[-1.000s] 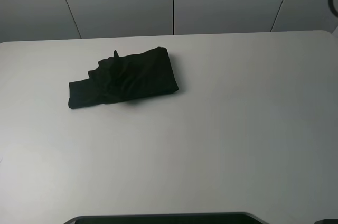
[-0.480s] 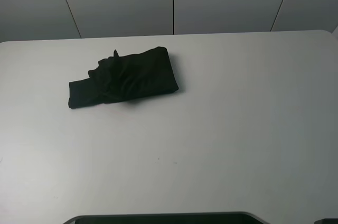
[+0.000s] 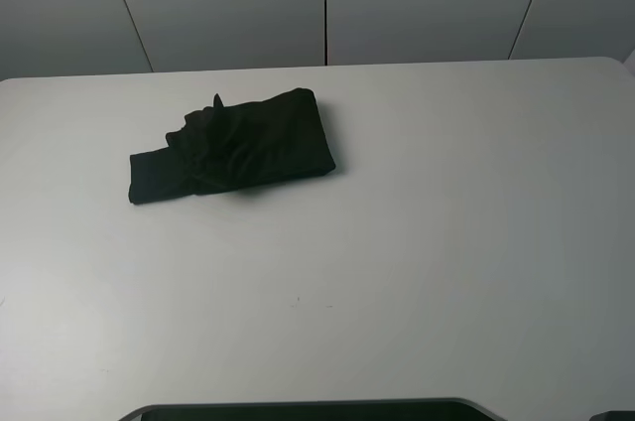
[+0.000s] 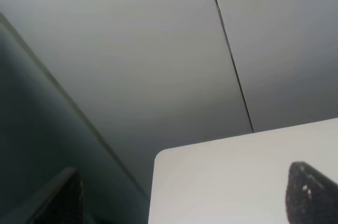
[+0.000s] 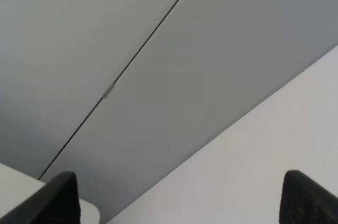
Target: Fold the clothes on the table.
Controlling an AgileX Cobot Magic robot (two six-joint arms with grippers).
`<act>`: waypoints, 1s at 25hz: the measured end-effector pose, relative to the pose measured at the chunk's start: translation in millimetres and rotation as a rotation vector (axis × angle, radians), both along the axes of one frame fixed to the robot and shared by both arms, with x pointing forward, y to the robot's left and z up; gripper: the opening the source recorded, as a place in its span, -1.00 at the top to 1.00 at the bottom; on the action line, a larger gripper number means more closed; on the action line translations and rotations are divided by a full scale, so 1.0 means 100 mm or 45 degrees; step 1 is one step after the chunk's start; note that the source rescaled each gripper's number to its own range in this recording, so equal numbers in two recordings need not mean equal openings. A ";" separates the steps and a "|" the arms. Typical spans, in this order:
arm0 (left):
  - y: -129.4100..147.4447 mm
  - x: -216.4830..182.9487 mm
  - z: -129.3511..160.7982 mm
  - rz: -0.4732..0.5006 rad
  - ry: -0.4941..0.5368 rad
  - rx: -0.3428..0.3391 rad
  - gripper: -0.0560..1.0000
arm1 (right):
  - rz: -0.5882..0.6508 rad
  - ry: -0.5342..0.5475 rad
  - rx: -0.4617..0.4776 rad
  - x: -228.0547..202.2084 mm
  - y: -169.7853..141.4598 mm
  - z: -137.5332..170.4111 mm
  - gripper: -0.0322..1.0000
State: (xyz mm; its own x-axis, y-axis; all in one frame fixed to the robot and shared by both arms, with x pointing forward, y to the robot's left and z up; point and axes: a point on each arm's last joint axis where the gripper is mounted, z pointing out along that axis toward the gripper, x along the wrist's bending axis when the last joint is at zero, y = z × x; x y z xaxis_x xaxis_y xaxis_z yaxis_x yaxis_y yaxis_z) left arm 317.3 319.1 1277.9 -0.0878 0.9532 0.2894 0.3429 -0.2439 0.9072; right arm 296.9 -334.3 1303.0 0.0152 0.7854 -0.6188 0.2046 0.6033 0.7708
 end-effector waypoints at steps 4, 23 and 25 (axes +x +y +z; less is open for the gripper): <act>0.09 -0.26 0.01 0.052 -0.034 -0.015 -1.00 | 0.013 -0.084 -0.064 -0.33 -0.25 0.00 -0.70; 0.50 -1.72 -0.34 0.183 -0.418 -0.074 -1.00 | -0.263 -0.525 0.032 -2.13 -0.97 -0.50 -0.70; 0.51 -1.76 -0.44 0.183 -0.421 -0.077 -1.00 | -0.275 -0.556 0.054 -2.28 -0.89 -0.56 -0.70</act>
